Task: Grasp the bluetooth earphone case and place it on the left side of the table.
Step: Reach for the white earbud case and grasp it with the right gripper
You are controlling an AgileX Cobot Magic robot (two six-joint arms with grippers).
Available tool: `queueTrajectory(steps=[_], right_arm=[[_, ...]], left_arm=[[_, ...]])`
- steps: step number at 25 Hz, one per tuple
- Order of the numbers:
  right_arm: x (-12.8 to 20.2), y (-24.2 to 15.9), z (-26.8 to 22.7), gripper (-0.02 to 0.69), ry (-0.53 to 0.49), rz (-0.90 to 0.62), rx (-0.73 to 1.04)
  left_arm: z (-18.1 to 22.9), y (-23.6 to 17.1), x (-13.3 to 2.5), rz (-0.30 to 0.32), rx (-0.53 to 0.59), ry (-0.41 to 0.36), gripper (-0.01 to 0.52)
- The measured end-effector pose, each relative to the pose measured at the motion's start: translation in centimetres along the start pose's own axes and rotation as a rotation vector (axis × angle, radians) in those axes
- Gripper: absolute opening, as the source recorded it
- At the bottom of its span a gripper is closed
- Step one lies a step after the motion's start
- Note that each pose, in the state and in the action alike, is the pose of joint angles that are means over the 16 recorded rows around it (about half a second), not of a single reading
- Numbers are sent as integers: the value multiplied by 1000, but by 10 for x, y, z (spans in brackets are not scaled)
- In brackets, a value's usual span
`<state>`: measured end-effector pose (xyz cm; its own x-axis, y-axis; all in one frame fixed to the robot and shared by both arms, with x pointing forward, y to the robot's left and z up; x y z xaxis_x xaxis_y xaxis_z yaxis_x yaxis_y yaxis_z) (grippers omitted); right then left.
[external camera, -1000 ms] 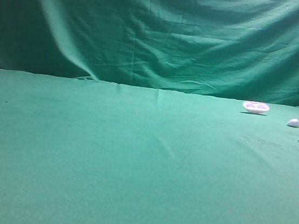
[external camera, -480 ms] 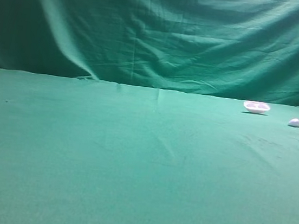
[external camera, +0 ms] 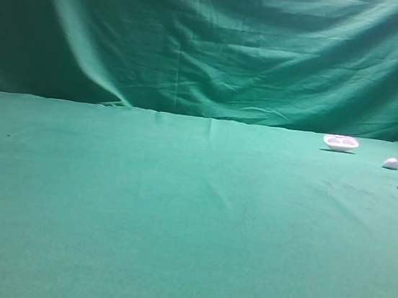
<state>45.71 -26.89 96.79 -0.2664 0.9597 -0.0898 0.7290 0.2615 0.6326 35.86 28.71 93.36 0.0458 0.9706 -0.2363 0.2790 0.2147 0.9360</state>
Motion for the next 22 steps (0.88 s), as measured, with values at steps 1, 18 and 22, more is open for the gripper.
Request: queueTrajectory(steps=[1, 18, 22], right_arm=[[0, 3, 8, 66, 13, -8, 44], [2, 31, 120, 604, 110, -108, 365], [2, 30, 134, 599, 111, -115, 371]], left_arm=[[0, 0, 0, 0, 0, 0, 0], [0, 0, 0, 0, 0, 0, 0], [0, 0, 0, 0, 0, 0, 0]])
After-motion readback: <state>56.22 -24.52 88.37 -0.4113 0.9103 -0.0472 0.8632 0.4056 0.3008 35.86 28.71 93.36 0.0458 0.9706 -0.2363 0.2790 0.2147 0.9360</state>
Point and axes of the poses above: a point on each arm's last joint axis where the gripper is mounted, z pointing out along that axis toward the gripper, x along the wrist's bending axis when the last joint is at zero, y = z × x, the point moved 7 cm from there along z, pointing out along that axis toward the gripper, and after that the axes turned 13 degrees about -z, right-handed, at the moved point
